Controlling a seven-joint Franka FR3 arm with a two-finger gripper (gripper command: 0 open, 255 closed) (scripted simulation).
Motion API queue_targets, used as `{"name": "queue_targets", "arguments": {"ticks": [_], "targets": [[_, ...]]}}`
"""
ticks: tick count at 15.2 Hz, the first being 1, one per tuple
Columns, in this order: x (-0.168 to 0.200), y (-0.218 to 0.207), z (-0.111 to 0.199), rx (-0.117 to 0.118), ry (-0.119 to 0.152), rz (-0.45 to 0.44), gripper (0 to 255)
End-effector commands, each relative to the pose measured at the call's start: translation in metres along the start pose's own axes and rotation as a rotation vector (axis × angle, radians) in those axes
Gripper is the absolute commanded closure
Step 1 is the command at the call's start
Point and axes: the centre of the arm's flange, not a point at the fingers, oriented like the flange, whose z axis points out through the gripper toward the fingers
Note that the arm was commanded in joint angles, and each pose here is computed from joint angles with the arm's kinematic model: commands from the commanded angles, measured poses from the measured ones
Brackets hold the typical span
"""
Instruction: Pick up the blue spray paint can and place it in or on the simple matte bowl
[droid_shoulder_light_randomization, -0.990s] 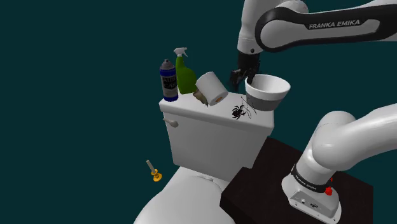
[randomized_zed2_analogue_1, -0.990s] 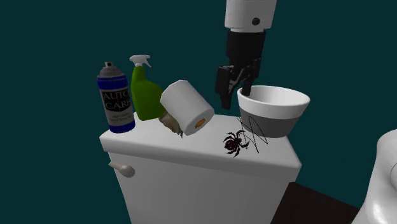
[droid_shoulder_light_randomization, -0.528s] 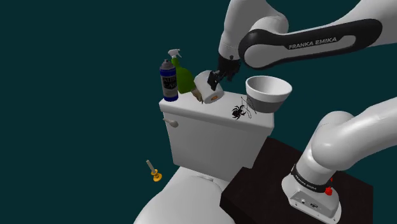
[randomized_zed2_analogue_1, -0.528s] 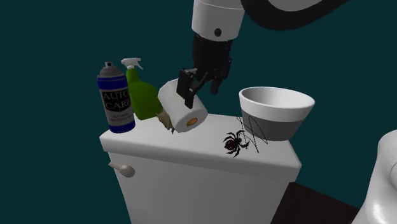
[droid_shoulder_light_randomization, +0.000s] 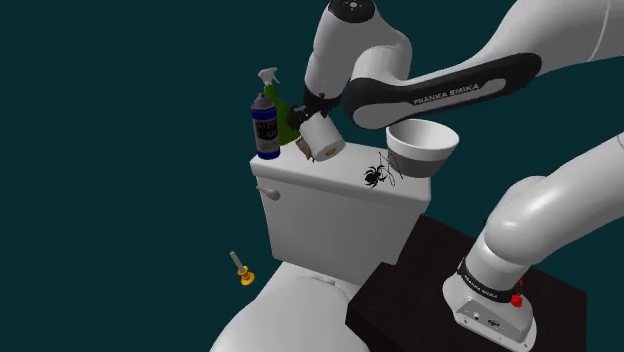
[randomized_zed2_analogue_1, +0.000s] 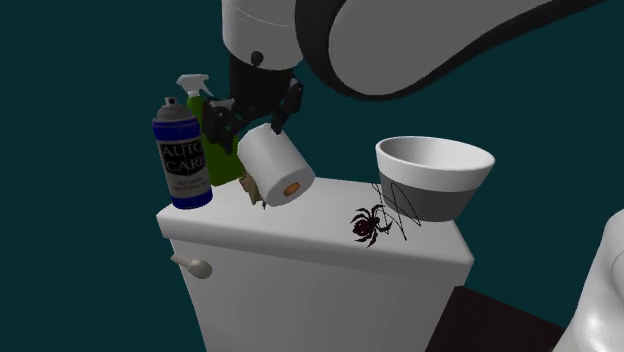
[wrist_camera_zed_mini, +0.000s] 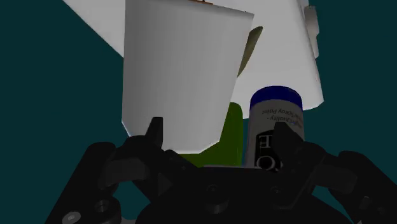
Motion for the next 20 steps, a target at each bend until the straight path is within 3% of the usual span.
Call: {"name": "queue_targets", "arguments": {"ticks": [1,9,10,20], "targets": [[0.011,-0.017,0.004,-0.009,0.066,0.007,0],[0.056,-0.086,0.006,-0.054,0.333,0.036,0],[0.060,-0.092,0.005,-0.058,0.356,0.038,0],[0.073,-0.090,0.043,-0.058,0.356,0.038,0]]}}
